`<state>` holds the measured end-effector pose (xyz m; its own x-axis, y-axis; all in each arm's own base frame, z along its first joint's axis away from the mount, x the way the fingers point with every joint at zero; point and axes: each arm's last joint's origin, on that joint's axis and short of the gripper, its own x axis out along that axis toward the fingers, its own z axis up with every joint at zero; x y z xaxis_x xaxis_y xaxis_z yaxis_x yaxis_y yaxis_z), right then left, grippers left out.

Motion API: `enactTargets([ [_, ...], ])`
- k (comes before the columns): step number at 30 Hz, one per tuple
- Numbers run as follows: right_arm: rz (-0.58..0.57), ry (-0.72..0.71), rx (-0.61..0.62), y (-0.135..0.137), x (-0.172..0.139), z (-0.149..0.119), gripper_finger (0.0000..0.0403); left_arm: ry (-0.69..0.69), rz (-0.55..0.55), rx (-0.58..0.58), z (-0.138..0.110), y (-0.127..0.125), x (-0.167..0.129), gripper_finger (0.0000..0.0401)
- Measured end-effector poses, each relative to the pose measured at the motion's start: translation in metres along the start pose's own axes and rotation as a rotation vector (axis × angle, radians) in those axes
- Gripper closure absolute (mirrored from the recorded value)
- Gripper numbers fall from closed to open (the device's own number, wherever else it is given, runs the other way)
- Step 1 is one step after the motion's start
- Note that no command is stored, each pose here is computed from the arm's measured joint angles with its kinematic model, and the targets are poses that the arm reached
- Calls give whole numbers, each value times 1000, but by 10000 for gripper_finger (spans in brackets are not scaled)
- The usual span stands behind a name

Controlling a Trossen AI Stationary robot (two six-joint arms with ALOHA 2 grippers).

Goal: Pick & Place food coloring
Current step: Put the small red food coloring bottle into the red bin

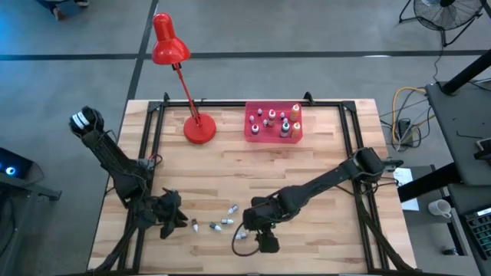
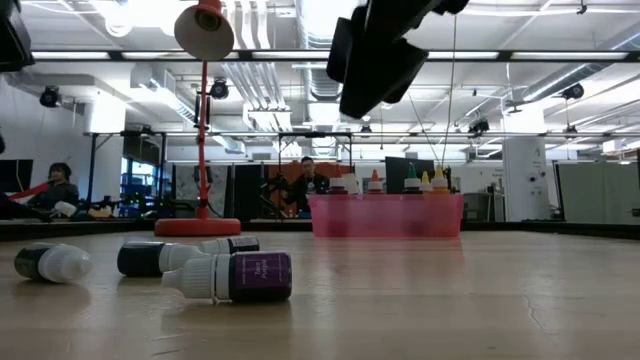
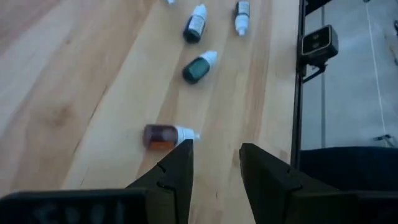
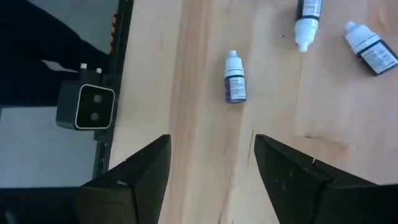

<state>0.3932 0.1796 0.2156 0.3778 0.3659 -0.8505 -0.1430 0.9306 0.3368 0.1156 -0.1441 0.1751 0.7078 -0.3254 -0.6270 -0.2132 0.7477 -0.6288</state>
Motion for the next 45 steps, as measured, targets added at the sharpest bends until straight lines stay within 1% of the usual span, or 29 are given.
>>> enactTargets([
  [2,3,-2,-23,1,-1,0,179,27,-7,-9,-1,0,0,295],
  [3,3,-2,-29,2,-1,0,179,45,-10,-45,-1,0,0,295],
  [4,4,-2,-29,2,-1,0,179,55,-4,-103,-1,1,0,295],
  [5,4,-1,-29,2,-1,0,179,58,7,-184,0,2,1,295],
  [7,2,0,-27,1,-1,0,179,33,39,-359,3,5,2,295],
  [8,1,2,-23,1,-1,0,179,18,55,-426,4,7,3,295],
  [9,-3,7,-16,0,-1,-1,179,10,65,-470,5,8,3,295],
  [10,-10,17,-14,0,-1,-2,179,9,66,-472,5,8,3,295],
  [11,-16,30,-19,-1,-1,-3,179,10,58,-419,6,6,4,295],
  [12,-28,46,-32,-1,-1,-5,179,11,45,-342,7,2,5,295],
  [13,-48,62,-55,-2,-1,-7,179,16,27,-240,8,-3,4,295],
  [16,-80,149,-190,-6,-2,-15,179,50,-8,128,10,-19,5,295],
  [18,-104,227,-290,-10,-4,-22,179,48,-14,399,13,-27,8,295],
  [20,-113,304,-362,-15,-6,-28,179,4,13,642,16,-36,11,295],
  [22,-115,344,-397,-19,-7,-30,179,-10,65,807,20,-44,16,295],
  [23,-116,346,-397,-21,-7,-30,179,6,92,868,22,-46,20,295],
  [26,-125,338,-359,-27,-8,-28,179,107,187,963,25,-45,30,295],
  [27,-130,335,-339,-29,-9,-27,179,147,215,977,25,-44,32,295],
  [30,-147,328,-278,-33,-10,-25,179,272,345,1009,26,-39,35,295],
  [32,-149,327,-268,-34,-10,-25,179,347,414,1022,26,-36,36,295],
  [34,-151,327,-286,-35,-10,-24,179,382,440,1036,26,-35,35,295],
  [38,-190,318,-293,-40,-11,-22,179,388,432,1043,25,-34,36,295],
  [41,-197,307,-283,-46,-12,-20,179,395,414,1052,24,-32,37,295],
  [42,-199,300,-279,-48,-12,-19,179,426,376,1072,23,-32,38,295],
  [45,-227,262,-273,-55,-13,-14,179,525,197,1170,17,-33,42,295],
])
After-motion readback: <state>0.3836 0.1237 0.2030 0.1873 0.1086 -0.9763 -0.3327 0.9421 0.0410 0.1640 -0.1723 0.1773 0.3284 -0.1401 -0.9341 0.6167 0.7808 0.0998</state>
